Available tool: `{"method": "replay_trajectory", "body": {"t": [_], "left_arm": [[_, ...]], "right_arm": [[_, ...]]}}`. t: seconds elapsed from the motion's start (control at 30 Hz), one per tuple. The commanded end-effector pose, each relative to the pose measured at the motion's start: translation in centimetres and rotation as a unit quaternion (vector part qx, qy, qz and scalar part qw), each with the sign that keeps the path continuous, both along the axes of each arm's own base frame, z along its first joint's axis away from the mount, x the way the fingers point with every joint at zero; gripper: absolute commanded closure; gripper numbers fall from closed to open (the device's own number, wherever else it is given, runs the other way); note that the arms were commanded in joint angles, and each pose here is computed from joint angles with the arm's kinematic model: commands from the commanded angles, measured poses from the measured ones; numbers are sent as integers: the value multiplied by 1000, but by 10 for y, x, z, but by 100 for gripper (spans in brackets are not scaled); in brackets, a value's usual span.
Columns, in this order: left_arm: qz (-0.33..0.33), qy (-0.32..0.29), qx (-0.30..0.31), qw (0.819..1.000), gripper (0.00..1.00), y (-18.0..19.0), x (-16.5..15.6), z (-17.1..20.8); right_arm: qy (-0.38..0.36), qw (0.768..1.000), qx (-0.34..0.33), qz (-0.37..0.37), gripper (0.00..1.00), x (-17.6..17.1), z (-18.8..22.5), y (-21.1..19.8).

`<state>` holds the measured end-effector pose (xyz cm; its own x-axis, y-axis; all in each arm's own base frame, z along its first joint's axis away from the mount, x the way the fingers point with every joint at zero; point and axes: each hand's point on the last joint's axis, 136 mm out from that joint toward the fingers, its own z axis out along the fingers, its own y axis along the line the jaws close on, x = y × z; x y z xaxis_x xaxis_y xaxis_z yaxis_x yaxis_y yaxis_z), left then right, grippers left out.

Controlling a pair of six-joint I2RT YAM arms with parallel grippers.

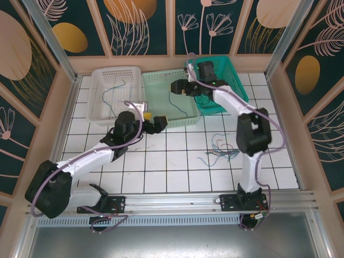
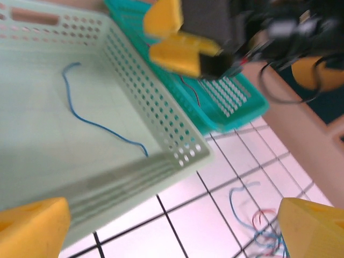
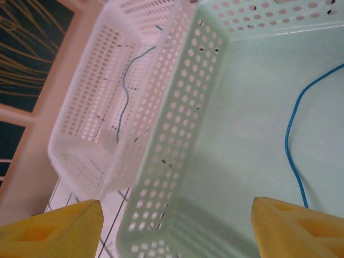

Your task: Untangle the cables

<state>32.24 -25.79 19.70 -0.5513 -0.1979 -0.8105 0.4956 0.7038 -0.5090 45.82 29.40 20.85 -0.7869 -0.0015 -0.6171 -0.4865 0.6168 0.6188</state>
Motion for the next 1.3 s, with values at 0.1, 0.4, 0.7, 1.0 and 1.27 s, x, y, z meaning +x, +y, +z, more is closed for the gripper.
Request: {"method": "replay_trajectory", "body": {"t": [0.1,0.4,0.7,1.0,1.27], "left_arm": [[-158,-8,77,984,5,-65,-41,-26],[-312,44,163,935,24,-145,-99,-94],[-358,59,190,912,29,-191,-115,-130],[-368,61,188,908,32,-210,-108,-142],[-375,71,194,904,39,-219,-107,-157]], "right_arm": [[-74,990,-17,-120,27,-27,25,-101],[-18,952,-22,-305,26,-88,-16,-241],[-5,936,-8,-352,25,-114,-31,-275],[-2,935,2,-354,24,-116,-34,-278],[-2,934,2,-357,24,-119,-35,-279]]}}
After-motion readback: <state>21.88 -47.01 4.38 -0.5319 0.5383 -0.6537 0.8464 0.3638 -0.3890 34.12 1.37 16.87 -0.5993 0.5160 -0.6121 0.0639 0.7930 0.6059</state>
